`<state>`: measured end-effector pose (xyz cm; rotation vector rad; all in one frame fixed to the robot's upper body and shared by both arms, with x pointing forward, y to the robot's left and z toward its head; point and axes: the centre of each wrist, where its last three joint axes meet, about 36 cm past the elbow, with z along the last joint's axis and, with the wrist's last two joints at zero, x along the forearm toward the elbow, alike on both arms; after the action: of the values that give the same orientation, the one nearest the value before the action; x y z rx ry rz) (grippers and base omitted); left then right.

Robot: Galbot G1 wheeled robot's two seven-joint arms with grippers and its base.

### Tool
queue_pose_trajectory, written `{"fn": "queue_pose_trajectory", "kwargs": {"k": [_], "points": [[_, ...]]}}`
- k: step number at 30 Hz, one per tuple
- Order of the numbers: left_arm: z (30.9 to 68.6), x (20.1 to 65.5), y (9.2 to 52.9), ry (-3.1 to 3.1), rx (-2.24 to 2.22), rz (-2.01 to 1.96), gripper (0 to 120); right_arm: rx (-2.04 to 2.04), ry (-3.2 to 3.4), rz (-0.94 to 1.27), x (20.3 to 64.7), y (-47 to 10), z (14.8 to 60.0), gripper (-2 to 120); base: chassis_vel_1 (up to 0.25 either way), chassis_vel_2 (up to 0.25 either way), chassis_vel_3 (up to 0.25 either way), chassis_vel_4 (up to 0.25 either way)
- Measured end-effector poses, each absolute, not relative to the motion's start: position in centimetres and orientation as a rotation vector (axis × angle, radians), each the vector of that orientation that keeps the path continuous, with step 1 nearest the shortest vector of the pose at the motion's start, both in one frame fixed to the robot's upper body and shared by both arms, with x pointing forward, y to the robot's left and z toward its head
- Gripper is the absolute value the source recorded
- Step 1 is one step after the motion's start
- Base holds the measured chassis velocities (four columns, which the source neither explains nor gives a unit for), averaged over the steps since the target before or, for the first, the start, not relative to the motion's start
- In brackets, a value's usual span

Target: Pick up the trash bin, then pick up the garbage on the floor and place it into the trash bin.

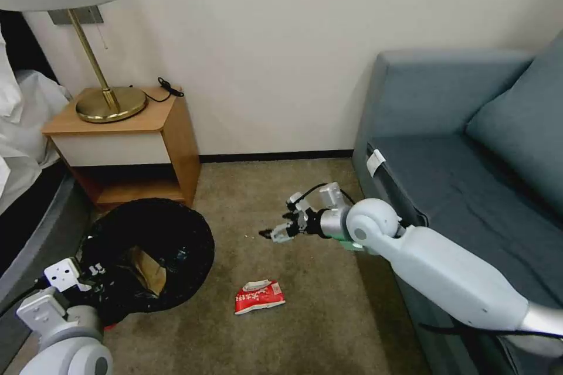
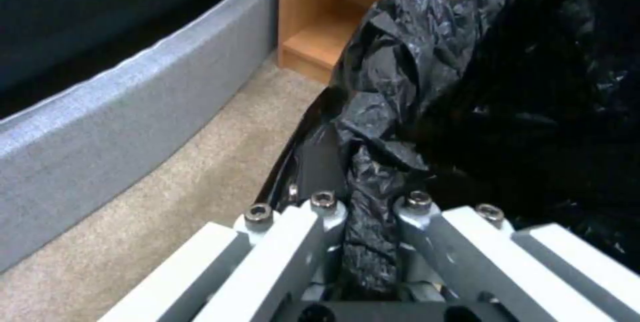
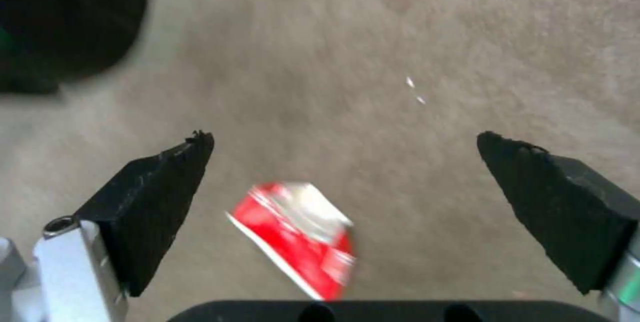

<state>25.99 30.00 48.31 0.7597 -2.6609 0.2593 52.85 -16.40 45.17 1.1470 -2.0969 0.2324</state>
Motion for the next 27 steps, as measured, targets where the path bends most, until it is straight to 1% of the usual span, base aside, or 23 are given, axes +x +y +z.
{"fn": "queue_pose_trajectory", "kwargs": {"k": [1,2,3,6,7,11,18,23,27], "points": [[48.2,26.0,30.0,-2.659,0.761,0.258,3,1.184,-2.099,0.289,53.1,-16.4,44.7,100,0.0,0.0,0.0,0.0],[48.1,26.0,30.1,-2.656,0.761,0.258,3,1.263,-2.118,0.421,53.4,-16.5,43.9,100,0.0,0.0,0.0,0.0],[48.1,26.0,30.1,-2.656,0.761,0.258,3,1.263,-2.118,0.421,53.4,-16.5,43.9,100,0.0,0.0,0.0,0.0],[47.9,26.2,30.2,-2.653,0.767,0.259,3,1.495,-2.068,0.613,54.4,-16.6,41.8,100,0.0,0.0,0.0,0.0],[47.9,26.2,30.2,-2.653,0.767,0.259,3,1.495,-2.068,0.613,54.4,-16.6,41.8,100,0.0,0.0,0.0,0.0],[47.8,26.3,30.3,-2.651,0.769,0.258,3,1.697,-1.973,0.732,55.7,-16.6,39.8,100,0.0,0.0,0.0,0.0],[47.7,26.3,30.3,-2.649,0.772,0.255,3,1.77,-1.891,0.835,57.4,-16.3,38.1,100,0.0,0.0,0.0,0.0],[47.7,26.2,30.4,-2.65,0.776,0.254,3,1.793,-1.814,0.881,58.2,-14.9,36.0,100,0.0,0.0,0.0,0.0],[47.6,26.1,30.5,-2.646,0.782,0.25,3,1.815,-1.763,0.917,58.5,-12.3,33.7,100,0.0,0.0,0.0,0.0]]}}
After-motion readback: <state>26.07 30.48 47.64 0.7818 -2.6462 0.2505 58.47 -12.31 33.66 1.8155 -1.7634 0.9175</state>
